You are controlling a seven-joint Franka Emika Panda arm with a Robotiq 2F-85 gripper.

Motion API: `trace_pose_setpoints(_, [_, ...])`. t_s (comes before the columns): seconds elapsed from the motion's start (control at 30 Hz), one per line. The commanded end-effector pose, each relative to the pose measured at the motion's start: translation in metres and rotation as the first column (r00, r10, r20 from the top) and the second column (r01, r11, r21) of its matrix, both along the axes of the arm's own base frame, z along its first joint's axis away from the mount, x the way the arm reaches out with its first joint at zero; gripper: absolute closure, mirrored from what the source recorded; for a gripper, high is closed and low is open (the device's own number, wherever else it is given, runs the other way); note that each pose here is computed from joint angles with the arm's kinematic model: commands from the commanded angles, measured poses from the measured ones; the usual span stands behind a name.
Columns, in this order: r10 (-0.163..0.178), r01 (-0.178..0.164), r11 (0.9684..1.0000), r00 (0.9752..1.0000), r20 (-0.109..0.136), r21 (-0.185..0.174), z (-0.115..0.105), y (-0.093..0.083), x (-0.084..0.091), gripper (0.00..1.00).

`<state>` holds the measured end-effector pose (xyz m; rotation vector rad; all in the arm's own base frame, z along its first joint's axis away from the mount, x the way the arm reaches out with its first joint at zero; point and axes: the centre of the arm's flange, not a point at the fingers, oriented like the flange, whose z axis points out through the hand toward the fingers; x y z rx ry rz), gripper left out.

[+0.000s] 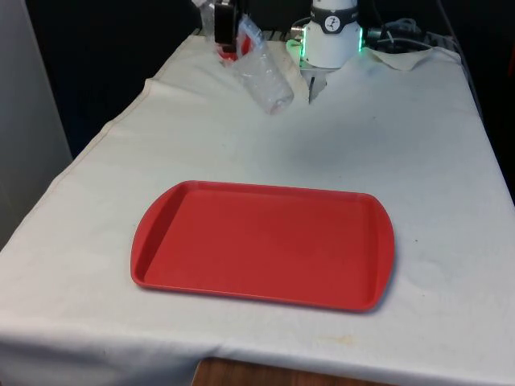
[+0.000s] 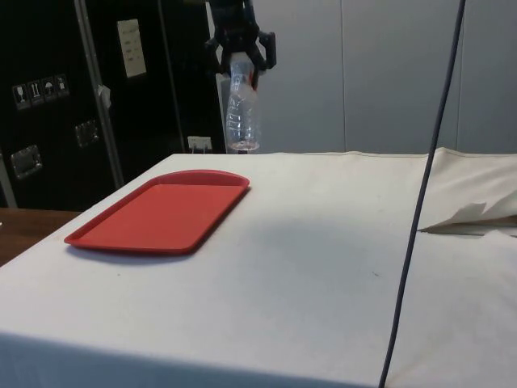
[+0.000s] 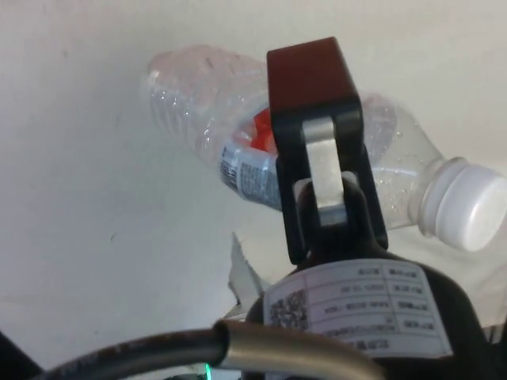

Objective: Place the bottle upright on the tray.

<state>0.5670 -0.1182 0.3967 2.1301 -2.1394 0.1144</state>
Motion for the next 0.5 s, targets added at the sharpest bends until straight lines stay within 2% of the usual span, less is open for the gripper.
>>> trace_pose_setpoints(0.0, [-0.005, 0.005, 0.9998, 0.9999, 0.01, -0.018, 0.0, 0.0, 0.003, 0.67])
trace_pose_setpoints(0.07, [-0.002, 0.002, 0.9995, 1.0, 0.008, -0.031, 0.0, 0.0, 0.005, 0.67])
trace_pose_setpoints(0.1, [0.005, -0.005, 0.9998, 1.0, -0.001, -0.021, 0.0, 0.0, 0.003, 0.67])
trace_pose_setpoints(0.13, [-0.001, 0.001, 0.9993, 1.0, 0.009, -0.038, 0.001, 0.0, 0.005, 0.67])
trace_pose_setpoints(0.3, [0.007, -0.007, 0.9966, 1.0, 0.001, -0.082, 0.0, 0.0, 0.01, 0.67])
trace_pose_setpoints(0.33, [0.014, -0.014, 0.9972, 0.9999, -0.007, -0.073, 0.0, 0.001, 0.008, 0.67])
trace_pose_setpoints(0.37, [0.009, -0.009, 0.9955, 1.0, -0.002, -0.095, 0.0, 0.001, 0.011, 0.67])
trace_pose_setpoints(0.47, [0.011, -0.011, 0.9933, 0.9999, -0.003, -0.115, 0.0, 0.001, 0.014, 0.67])
